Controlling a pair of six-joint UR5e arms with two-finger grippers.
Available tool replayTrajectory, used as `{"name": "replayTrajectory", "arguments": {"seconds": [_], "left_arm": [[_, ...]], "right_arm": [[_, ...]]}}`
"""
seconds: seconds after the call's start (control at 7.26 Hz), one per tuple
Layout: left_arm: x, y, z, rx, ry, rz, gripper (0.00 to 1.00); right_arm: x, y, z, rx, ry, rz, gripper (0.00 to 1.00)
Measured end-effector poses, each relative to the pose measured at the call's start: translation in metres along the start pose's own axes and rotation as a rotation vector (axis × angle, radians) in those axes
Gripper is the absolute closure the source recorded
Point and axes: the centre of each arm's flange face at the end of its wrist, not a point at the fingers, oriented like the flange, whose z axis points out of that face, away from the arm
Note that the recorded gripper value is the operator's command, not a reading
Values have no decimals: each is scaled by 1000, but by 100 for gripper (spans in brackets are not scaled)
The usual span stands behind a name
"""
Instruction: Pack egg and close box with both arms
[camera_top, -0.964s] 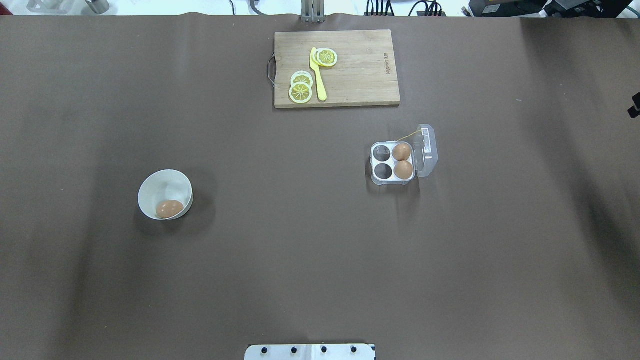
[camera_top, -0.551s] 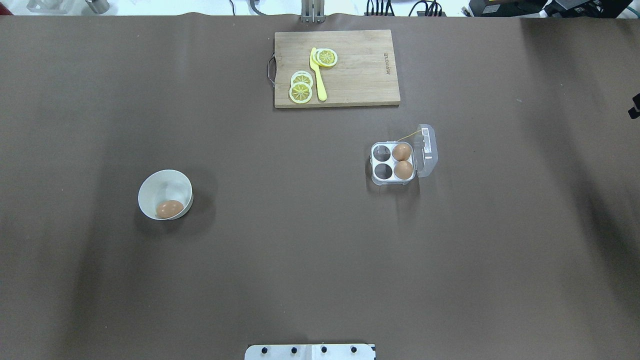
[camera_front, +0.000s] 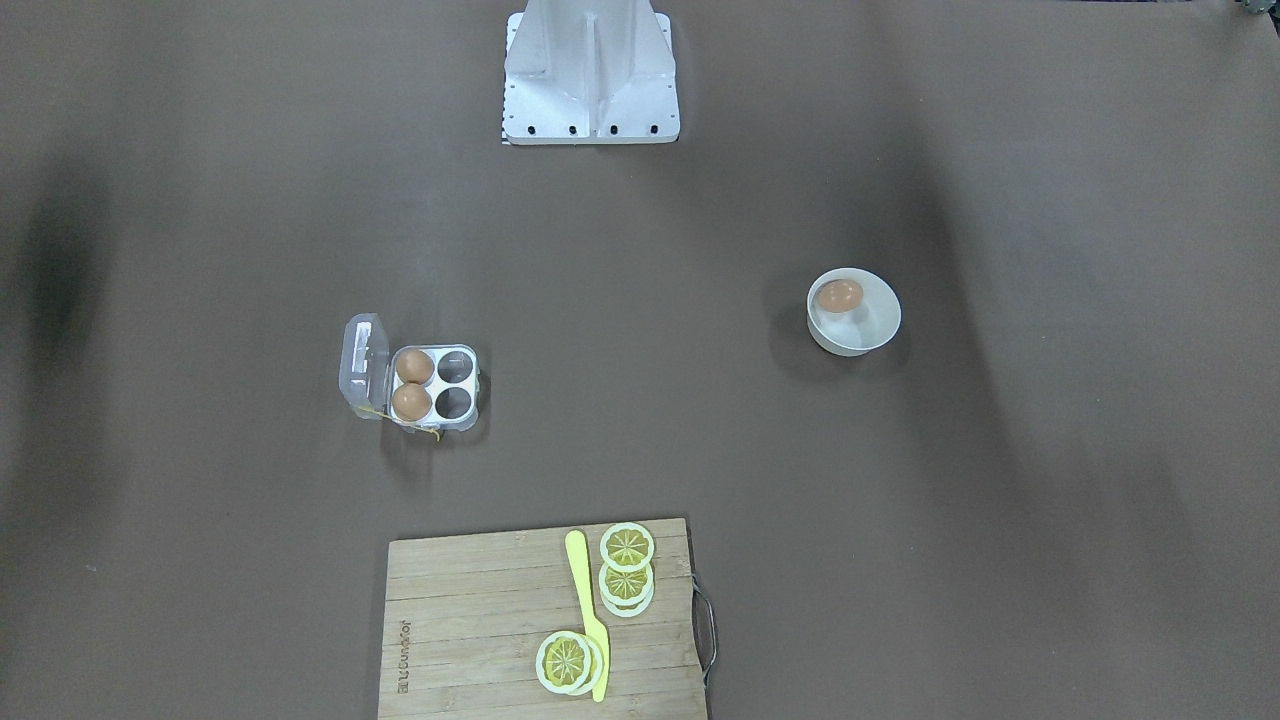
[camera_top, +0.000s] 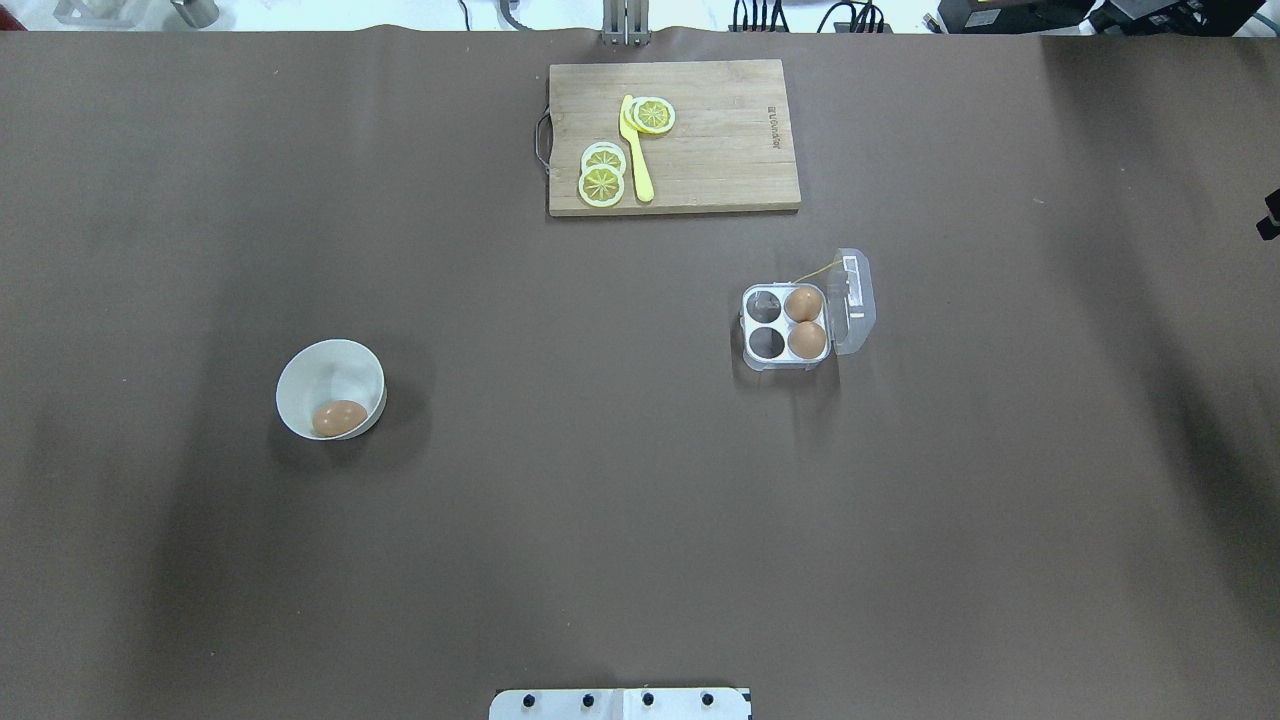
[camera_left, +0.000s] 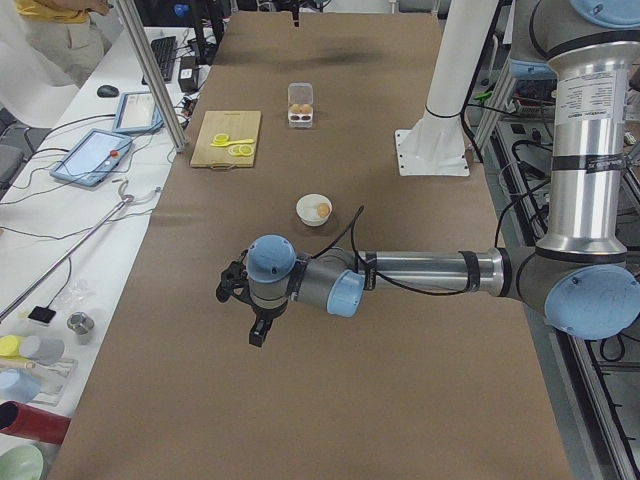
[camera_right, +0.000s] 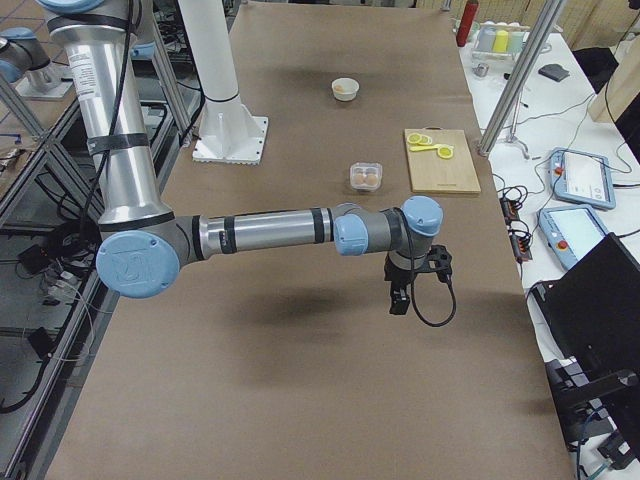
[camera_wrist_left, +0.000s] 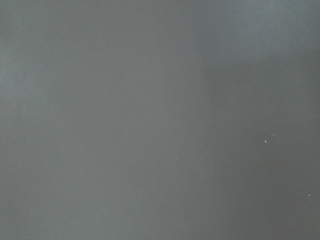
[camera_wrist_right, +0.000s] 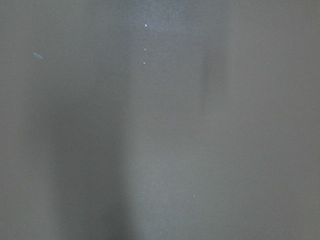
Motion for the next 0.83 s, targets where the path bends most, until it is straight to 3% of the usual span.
{"name": "replayTrajectory", "arguments": {"seconds": [0.83], "left_arm": [[90,-66,40,27,79,324,2]], "right_arm": [[0,1,7,-16,1,7,0]]}}
